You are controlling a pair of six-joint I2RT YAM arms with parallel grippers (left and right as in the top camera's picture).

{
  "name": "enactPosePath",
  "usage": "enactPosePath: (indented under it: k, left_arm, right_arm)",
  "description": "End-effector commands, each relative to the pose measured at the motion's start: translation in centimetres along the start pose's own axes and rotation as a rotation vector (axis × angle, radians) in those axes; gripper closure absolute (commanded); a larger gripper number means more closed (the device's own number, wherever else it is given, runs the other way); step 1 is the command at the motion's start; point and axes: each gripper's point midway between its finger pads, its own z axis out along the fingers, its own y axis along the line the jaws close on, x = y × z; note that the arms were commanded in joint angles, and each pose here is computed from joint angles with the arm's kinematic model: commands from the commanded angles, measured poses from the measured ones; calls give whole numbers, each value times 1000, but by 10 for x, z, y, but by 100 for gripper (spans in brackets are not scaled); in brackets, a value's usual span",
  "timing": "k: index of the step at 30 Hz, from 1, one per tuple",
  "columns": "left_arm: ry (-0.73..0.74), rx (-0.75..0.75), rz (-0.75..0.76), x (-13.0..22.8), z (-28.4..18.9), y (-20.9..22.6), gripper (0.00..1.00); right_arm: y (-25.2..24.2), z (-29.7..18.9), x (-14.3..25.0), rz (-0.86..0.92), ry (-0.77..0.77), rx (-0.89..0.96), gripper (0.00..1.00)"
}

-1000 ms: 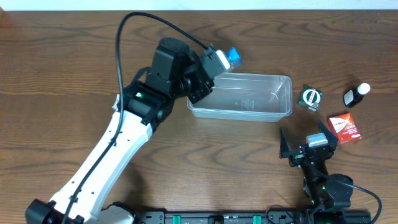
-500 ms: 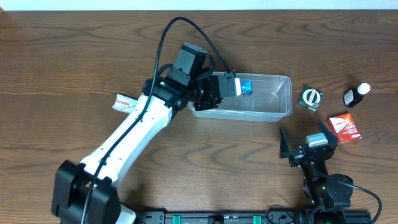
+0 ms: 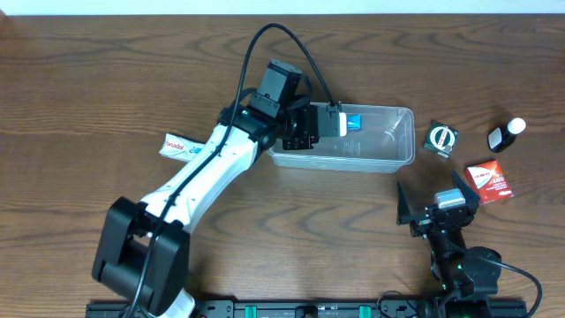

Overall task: Pack container
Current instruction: 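Carry the blue box right and lower it into the clear container, then open the left gripper, laying the blue box flat in the container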

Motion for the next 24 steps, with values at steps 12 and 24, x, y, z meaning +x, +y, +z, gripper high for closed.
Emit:
enactPosePath:
  k: [12,24]
  left_arm:
    - [126,2,7,39,32,0,84]
    - [113,-33,22,37,35,9,79]
  right_arm:
    - [2,0,1,7,2,-7,1]
    - [2,0,1,7,2,-7,1]
